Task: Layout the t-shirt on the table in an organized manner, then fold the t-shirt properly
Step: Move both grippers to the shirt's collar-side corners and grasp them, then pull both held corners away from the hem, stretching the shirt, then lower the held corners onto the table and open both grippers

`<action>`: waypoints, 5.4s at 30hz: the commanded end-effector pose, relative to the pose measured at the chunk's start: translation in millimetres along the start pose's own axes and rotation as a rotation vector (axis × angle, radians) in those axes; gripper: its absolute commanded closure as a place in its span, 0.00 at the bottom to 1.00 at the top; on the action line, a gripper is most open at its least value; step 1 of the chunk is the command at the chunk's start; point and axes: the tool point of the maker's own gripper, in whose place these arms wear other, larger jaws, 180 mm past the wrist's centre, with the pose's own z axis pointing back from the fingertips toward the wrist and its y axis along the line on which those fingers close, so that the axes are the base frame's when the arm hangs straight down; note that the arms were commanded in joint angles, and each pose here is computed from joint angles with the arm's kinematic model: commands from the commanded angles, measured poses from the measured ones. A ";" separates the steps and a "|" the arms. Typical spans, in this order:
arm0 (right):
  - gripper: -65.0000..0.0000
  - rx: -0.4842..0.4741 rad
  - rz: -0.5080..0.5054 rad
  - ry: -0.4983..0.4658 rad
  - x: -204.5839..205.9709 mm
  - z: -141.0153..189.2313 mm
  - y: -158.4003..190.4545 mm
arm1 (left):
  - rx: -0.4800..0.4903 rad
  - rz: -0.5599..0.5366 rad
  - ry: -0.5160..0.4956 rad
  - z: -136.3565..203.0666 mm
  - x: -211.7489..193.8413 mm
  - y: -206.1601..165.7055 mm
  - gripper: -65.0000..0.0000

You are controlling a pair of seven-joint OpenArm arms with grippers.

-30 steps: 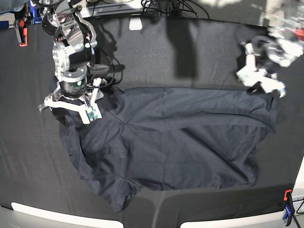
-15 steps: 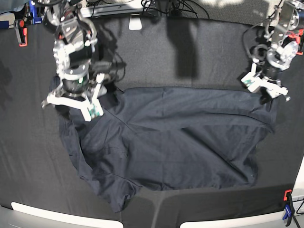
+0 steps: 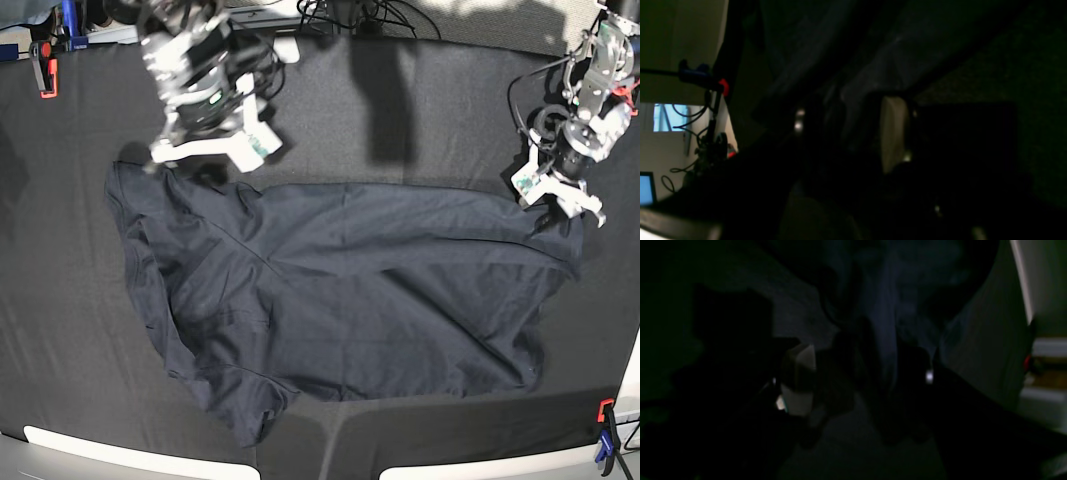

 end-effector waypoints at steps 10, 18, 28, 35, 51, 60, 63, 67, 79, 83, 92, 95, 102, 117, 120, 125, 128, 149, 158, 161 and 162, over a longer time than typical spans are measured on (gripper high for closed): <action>0.42 -0.059 -0.024 0.010 -10.2 -10.9 -34.3 | 0.011 0.026 -0.032 2.0 3.4 7.5 1.00; 0.42 0.110 0.049 0.084 -38.4 -37.8 -25.2 | 0.011 0.030 -0.034 2.0 3.7 7.7 1.00; 0.42 0.088 0.108 0.175 -70.4 -47.3 -45.4 | 0.011 0.030 -0.033 2.1 3.6 7.5 1.00; 0.67 0.082 0.125 0.205 -81.7 -47.7 -49.4 | 0.011 0.029 -0.033 2.1 3.5 7.6 1.00; 1.00 0.002 0.245 0.213 -85.3 -24.8 -86.5 | 0.063 -0.024 0.058 17.3 9.1 37.8 1.00; 1.00 0.040 0.329 0.281 -113.2 2.6 -77.2 | -0.015 0.052 0.091 54.6 24.2 8.4 1.00; 1.00 0.034 0.353 0.342 -132.3 10.9 -79.0 | -0.043 0.055 0.127 62.2 17.8 -4.5 1.00; 1.00 -0.001 0.410 0.407 -157.7 24.7 -88.6 | -0.089 0.057 0.233 74.1 -5.6 -24.5 1.00; 1.00 0.010 0.510 0.488 -193.4 65.5 -65.0 | -0.232 0.064 0.330 114.3 -33.5 -85.2 1.00; 1.00 0.023 0.547 0.452 -184.9 80.4 -52.0 | -0.253 0.068 0.312 124.1 -23.9 -93.6 1.00; 1.00 -0.065 0.357 0.381 -161.2 82.4 -50.5 | -0.222 0.076 0.195 116.4 6.8 -81.4 1.00; 0.64 0.008 0.335 0.336 -156.7 77.6 -30.3 | -0.222 0.075 0.195 116.5 6.8 -81.4 1.00; 0.54 0.017 0.298 0.233 -143.5 55.8 -15.8 | -0.222 0.078 0.194 116.5 7.2 -81.9 1.00; 0.55 0.002 0.351 0.292 -169.7 20.5 -34.5 | -0.222 0.077 0.195 116.6 7.0 -81.8 1.00; 0.55 0.094 0.339 0.288 -171.7 21.1 -18.2 | -0.222 0.077 0.195 116.6 7.0 -81.8 1.00; 0.61 0.111 0.332 0.255 -166.6 19.5 -14.2 | -0.222 0.077 0.194 116.6 7.1 -81.8 1.00; 0.83 0.107 0.329 0.254 -166.3 19.4 -14.7 | -0.222 0.077 0.194 116.6 7.1 -81.8 1.00; 1.00 -0.068 0.451 0.353 -184.4 87.1 -10.3 | -0.238 0.072 0.255 122.5 -4.5 -87.4 1.00; 0.98 -0.091 0.320 0.335 -171.8 69.0 -19.7 | -0.235 0.082 0.174 119.5 9.9 -86.9 1.00; 0.64 -0.058 0.291 0.254 -152.7 54.5 -15.4 | -0.235 0.082 0.177 119.6 9.3 -87.0 1.00; 0.57 -0.046 0.282 0.225 -146.4 50.2 -13.7 | -0.235 0.082 0.177 119.6 9.3 -87.0 1.00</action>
